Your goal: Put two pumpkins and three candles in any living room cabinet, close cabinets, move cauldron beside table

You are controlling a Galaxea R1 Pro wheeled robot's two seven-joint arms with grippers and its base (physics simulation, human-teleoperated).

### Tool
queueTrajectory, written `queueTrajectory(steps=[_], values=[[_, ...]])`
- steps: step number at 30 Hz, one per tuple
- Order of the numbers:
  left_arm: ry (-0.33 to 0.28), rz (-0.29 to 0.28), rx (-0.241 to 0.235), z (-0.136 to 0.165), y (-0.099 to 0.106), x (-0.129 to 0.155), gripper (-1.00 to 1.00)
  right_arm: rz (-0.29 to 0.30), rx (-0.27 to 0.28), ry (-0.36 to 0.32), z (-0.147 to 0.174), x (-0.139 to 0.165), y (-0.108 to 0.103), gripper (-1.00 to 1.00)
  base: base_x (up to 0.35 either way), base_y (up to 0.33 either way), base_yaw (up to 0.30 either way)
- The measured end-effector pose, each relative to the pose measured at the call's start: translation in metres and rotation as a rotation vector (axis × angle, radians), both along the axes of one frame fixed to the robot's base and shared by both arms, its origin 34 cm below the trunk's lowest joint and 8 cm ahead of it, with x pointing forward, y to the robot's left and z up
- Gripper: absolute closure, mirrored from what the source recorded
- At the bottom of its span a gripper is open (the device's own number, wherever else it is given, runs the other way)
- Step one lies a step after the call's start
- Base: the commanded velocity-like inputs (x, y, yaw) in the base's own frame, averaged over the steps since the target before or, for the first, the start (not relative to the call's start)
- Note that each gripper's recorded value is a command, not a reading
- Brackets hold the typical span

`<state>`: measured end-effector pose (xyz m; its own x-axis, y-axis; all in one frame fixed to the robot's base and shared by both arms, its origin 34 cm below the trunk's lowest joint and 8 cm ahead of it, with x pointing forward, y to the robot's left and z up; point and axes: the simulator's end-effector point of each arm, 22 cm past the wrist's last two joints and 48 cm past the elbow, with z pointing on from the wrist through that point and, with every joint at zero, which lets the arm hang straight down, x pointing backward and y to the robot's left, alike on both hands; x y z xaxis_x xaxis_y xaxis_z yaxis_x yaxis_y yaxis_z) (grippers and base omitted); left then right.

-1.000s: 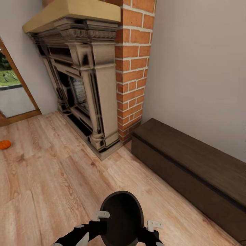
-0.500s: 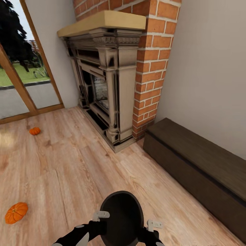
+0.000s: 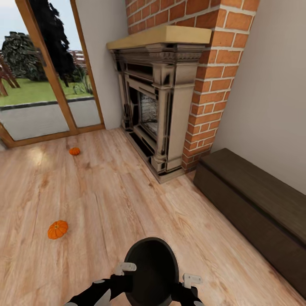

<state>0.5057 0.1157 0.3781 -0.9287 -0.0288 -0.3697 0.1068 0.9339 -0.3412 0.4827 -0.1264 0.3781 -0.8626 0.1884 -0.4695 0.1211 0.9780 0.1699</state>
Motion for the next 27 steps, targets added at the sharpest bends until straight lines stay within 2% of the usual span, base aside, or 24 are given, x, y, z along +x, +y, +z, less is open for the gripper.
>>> queueTrajectory(steps=[27], values=[[0.001,0.000,0.000,0.052,0.000,0.006,1.00,0.000,0.000,0.001,0.052,0.006,0.000,1.00,-0.327,0.000,0.291]])
